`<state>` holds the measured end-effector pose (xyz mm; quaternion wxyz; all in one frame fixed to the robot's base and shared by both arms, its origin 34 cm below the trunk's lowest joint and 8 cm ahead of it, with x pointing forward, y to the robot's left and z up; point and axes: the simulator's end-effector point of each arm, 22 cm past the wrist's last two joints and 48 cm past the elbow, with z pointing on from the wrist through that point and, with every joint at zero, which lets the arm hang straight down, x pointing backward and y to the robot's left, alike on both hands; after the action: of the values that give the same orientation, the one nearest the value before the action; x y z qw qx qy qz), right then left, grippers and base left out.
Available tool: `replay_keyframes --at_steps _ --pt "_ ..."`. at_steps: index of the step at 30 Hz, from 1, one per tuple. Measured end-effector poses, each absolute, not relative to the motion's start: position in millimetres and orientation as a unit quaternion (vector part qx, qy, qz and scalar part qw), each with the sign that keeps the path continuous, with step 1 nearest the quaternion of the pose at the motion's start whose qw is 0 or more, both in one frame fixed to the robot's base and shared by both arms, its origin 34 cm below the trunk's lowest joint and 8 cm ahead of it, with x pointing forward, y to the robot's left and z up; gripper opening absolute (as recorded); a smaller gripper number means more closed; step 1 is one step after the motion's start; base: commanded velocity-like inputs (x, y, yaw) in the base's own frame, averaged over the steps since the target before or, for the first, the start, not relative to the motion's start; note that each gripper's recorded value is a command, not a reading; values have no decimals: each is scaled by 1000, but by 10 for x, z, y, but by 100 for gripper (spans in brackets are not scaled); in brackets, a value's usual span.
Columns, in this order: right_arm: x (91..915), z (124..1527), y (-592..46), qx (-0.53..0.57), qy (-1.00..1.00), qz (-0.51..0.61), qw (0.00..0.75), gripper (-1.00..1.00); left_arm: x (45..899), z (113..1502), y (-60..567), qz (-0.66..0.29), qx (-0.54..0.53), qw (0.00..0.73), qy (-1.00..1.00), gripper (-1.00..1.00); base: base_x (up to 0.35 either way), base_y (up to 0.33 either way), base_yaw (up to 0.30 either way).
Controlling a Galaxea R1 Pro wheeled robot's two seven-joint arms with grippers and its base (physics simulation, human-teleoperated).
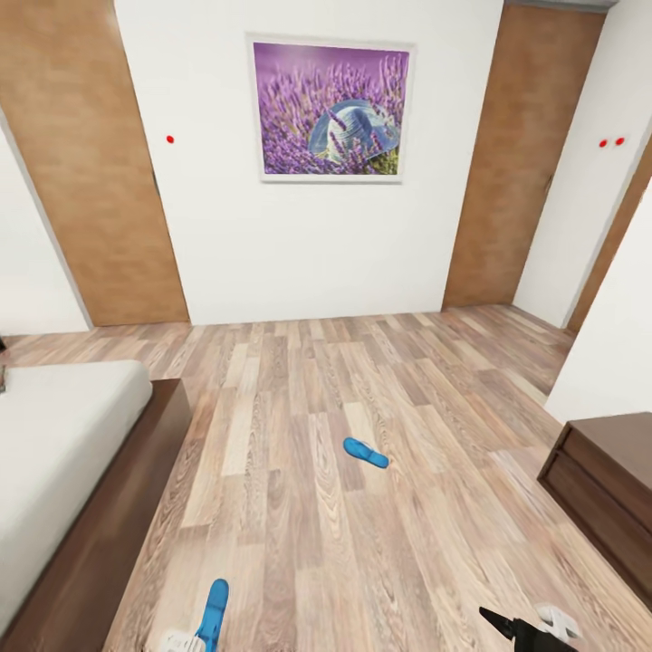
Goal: In the bedroom, move the book from the bed onto either nightstand, and place the two sandals side by side next to the bed.
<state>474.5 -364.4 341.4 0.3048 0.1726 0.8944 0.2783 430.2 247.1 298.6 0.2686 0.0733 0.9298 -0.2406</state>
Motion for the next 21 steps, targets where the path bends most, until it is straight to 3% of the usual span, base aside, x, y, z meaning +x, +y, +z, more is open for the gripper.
replay_keyframes --at_steps 14,21 --pt "4745 3413 -3643 172 894 278 305 100 4301 2985 2471 -241 73 268 930 -100 0 0 280" --pt "4744 3416 -3644 172 894 278 305 100 4302 2988 2470 -241 73 269 930 -100 107 0 48"
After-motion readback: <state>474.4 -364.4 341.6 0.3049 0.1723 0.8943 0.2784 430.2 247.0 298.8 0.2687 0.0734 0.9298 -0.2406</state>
